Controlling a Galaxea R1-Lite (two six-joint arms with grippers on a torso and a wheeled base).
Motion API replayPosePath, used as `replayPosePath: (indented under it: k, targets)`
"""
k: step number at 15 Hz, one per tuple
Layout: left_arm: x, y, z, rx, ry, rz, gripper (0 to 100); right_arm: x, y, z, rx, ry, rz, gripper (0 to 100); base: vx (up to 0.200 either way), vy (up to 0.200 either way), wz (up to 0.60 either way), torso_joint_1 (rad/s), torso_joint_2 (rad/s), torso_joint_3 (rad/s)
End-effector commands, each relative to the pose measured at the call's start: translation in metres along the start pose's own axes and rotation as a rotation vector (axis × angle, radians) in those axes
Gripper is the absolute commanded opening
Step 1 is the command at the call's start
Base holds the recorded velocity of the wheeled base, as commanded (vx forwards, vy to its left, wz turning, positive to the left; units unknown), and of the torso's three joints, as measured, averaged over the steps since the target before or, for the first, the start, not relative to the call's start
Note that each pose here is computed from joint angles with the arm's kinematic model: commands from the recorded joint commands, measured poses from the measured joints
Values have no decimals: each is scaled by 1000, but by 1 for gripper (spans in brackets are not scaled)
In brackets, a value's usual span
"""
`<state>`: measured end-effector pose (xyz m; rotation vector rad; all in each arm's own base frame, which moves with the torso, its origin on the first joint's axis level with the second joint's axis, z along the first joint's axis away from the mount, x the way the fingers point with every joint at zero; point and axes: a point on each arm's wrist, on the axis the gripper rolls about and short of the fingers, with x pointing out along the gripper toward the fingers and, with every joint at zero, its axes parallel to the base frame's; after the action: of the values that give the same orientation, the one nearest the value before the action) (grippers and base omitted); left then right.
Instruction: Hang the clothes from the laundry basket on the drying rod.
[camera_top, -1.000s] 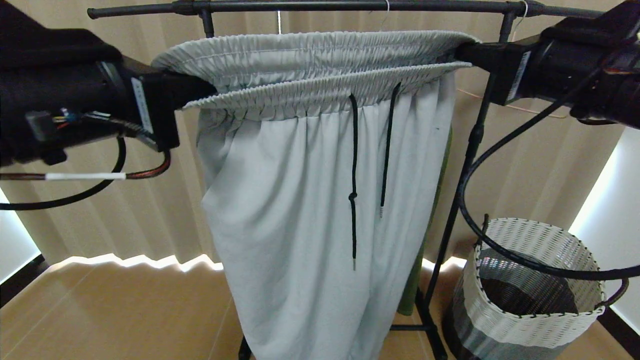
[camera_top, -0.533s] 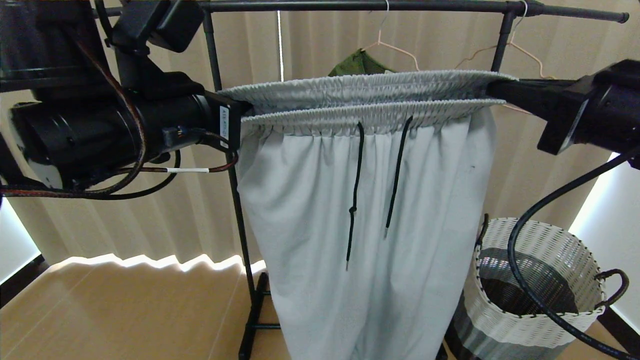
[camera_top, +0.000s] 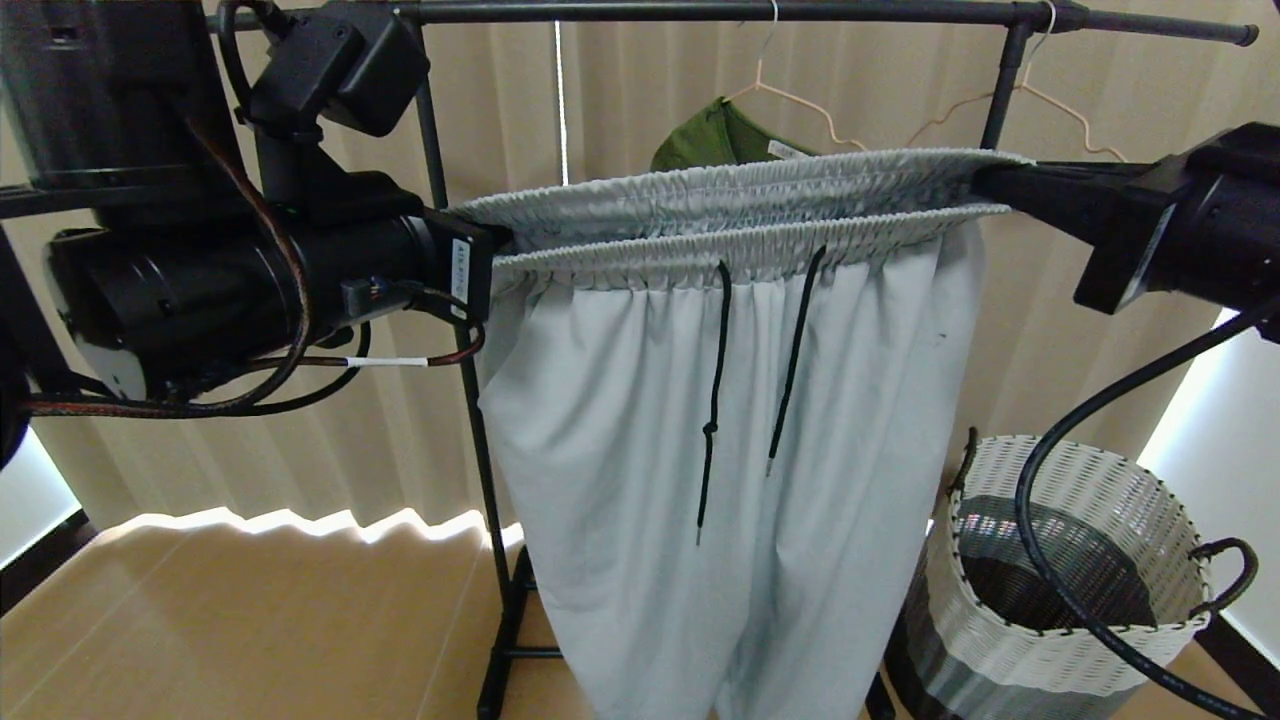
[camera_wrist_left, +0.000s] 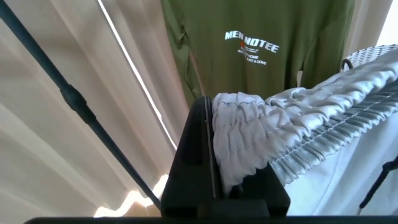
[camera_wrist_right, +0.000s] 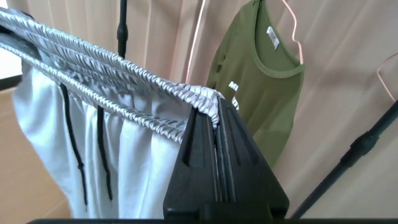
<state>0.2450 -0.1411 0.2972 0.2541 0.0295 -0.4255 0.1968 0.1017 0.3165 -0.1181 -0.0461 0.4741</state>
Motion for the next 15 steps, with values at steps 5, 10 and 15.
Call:
replayPosePath:
  k: [5,10,15]
  targets:
    - [-1,0,5,5,-18,-1,0,1,0,-2,-54,12,0,0,0,0,0,0,0,0]
    - [-1,1,9,17,-31,4,0,0,0,-5,-54,20,1,0,0,0,0,0,0,0]
    - [1,4,8,19,-26,25,0,-12,2,-13,-38,26,24,100,0,0,0,0,0,0]
